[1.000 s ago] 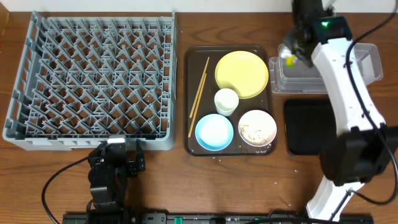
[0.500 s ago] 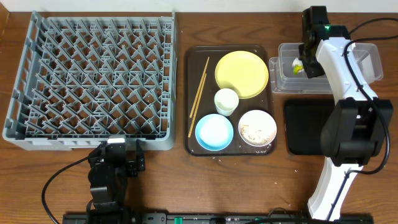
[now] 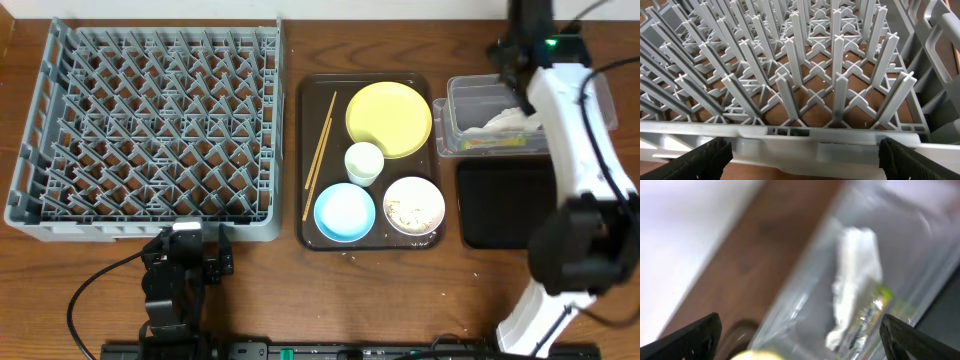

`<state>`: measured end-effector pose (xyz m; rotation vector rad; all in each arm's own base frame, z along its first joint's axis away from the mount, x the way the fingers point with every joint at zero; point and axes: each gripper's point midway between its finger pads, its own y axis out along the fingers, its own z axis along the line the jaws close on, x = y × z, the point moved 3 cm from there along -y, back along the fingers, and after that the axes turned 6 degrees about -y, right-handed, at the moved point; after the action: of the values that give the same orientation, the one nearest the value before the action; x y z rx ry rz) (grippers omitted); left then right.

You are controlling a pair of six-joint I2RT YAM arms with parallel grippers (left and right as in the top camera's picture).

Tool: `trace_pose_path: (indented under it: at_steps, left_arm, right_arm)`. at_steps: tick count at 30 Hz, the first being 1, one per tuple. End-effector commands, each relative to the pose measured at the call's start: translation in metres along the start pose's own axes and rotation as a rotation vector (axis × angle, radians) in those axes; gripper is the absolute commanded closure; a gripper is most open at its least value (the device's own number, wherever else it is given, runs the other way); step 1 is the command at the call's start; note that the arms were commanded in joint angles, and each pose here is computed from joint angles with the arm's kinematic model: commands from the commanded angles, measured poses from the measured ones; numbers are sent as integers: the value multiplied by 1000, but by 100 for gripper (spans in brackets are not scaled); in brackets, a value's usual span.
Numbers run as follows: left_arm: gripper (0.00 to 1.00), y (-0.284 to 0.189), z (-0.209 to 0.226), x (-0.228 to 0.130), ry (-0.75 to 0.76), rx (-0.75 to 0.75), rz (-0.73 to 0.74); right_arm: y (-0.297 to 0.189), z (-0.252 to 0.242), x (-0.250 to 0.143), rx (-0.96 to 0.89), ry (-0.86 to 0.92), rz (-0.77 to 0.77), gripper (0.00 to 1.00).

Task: Sort waste into correct bins and load items into the dishwasher
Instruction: 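Lower the wrapper into the clear plastic bin and release, then move the right gripper to the pink rice bowl and grasp its rim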

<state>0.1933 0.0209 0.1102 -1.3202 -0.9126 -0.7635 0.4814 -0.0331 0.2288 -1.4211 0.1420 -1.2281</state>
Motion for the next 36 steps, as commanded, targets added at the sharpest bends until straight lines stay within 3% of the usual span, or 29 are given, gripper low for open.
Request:
trace_pose_path:
  at_steps: [1,4,7,14,22,31,36]
  left_arm:
    - [3,0,-1,-4,13,-7,18]
    - [3,0,-1,-4,13,-6,18]
    - [3,0,-1,-4,13,-7,18]
    - [3,0,-1,-4,13,-7,18]
    - [3,0,-1,-4,13,-7,18]
    - [3,0,-1,-4,13,-7,18]
    - [3,0,-1,-4,13,-7,18]
  right_arm:
    - [-50,34,-7,254,-407,30,2]
    - [-76,59,-34,435,-575,93,1]
    - [-86,70,-64,499,-665,166,1]
    - [-92,51,-147,388,-838,435,7]
    - [-99,2,-219,215,-969,709,27]
    - [-72,-24,-292,181,-1071,783,35]
    - [-59,-29,-310,192,-1096,761,48]
